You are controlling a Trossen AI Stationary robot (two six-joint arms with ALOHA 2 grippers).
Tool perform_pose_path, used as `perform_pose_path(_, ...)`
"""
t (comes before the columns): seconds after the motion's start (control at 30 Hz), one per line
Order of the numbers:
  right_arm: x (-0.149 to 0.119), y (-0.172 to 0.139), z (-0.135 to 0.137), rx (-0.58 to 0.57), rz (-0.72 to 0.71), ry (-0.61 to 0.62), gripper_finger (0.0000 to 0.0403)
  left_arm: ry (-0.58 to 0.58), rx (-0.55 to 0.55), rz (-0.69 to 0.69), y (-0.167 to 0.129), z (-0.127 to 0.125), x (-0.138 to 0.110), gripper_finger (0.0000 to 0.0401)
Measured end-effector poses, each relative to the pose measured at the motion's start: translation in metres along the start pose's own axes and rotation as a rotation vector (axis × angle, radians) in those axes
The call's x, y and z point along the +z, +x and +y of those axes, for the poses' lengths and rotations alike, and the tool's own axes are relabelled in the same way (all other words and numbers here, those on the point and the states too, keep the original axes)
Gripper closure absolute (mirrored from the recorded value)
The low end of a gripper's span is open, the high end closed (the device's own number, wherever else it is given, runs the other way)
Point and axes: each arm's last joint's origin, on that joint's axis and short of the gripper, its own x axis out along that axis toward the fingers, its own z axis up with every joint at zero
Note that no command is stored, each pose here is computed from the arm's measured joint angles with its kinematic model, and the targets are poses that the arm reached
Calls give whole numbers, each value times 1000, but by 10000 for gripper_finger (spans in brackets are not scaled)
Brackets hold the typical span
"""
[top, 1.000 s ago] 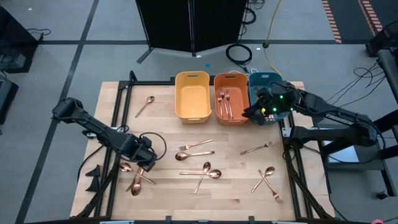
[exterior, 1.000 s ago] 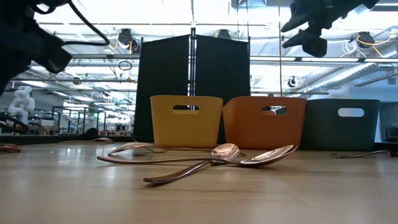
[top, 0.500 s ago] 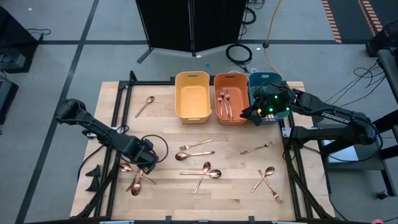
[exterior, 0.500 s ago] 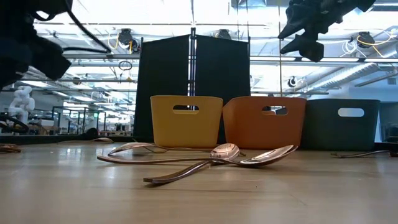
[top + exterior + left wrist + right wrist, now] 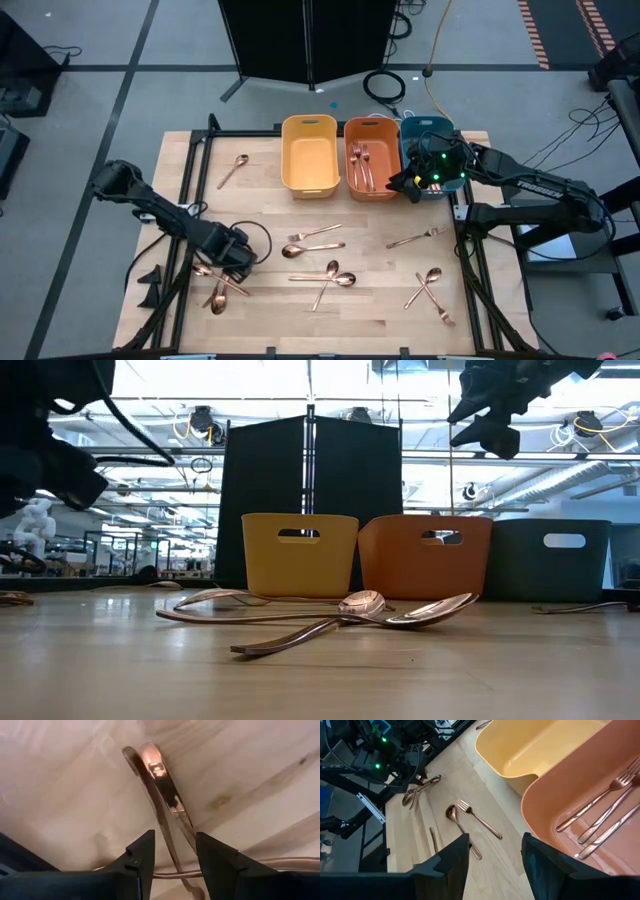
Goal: Sort silverware
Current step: Put the copper fork into the orange bin
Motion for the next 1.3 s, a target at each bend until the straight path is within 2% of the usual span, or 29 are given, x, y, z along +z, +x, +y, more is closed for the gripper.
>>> perform_pose_path(0.17,0,0,0,0,1,0,234,-12,66,13,3,4,-1,262)
perform_pose_path(0.53,0,0,0,-1,2,-13,234,15,58,14,5,1,-1,262)
perform_pose_path(0.87,-2,0,-1,-11,22,-4,234,47,111,48,21,-5,3,262)
perform_pose_path(1.03,-3,0,-2,-16,31,-1,234,81,101,62,28,-11,5,265)
perform_pose_path(1.13,-3,0,-2,-16,31,-1,234,80,99,64,29,-11,6,289)
perform_pose_path(1.3,-3,0,-2,-16,31,-2,234,80,86,53,29,-13,6,380)
